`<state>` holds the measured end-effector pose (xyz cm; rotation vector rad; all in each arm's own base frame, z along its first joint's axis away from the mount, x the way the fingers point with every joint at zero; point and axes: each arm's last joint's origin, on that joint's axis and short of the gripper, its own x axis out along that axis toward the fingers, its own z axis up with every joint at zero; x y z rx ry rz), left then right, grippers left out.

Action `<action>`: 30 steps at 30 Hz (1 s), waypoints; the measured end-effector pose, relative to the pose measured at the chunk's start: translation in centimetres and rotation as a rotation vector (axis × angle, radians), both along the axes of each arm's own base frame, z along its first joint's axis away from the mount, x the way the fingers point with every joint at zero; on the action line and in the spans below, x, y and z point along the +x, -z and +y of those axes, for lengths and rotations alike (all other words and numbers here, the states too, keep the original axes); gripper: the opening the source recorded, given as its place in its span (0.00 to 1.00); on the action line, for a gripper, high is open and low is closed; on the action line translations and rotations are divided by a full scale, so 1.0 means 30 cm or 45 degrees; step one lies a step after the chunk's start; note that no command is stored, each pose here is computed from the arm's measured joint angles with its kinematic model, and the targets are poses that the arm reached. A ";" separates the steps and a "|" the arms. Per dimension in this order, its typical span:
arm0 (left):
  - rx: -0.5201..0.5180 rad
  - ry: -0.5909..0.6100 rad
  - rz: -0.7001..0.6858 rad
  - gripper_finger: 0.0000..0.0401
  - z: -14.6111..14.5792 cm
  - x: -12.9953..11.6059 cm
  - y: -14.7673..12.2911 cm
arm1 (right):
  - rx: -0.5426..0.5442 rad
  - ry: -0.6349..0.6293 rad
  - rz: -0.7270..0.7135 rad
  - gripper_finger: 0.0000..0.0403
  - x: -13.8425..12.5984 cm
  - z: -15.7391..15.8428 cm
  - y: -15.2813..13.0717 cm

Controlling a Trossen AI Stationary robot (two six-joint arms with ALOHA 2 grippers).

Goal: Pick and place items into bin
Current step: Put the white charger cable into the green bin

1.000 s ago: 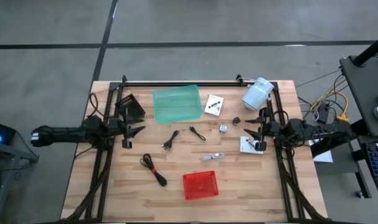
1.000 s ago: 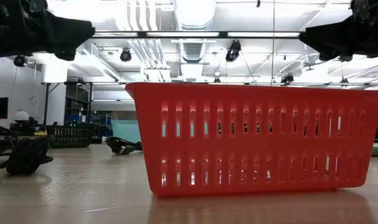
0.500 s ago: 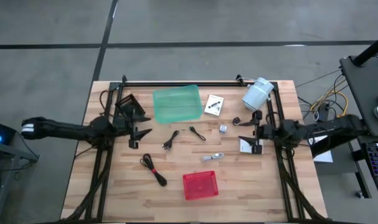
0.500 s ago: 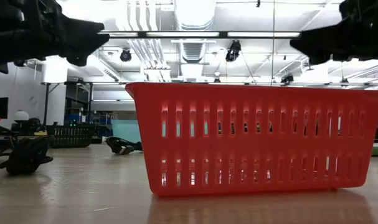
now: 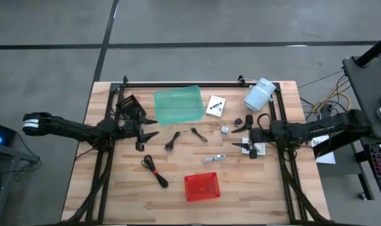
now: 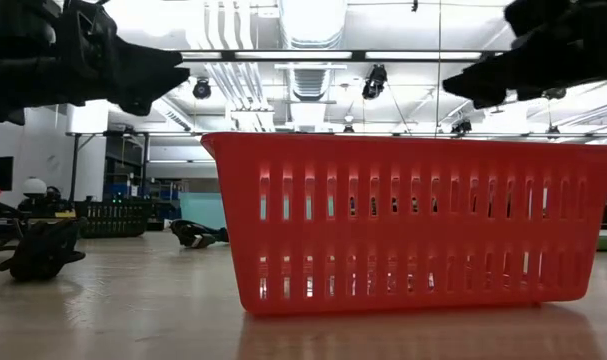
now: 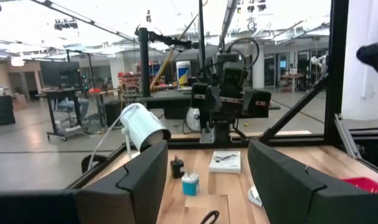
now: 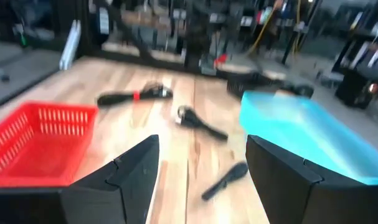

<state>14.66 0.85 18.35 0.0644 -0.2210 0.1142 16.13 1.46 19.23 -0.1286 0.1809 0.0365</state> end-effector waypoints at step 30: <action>0.000 0.000 0.010 0.52 0.000 0.004 0.004 | 0.085 -0.219 0.771 0.56 0.317 0.054 0.204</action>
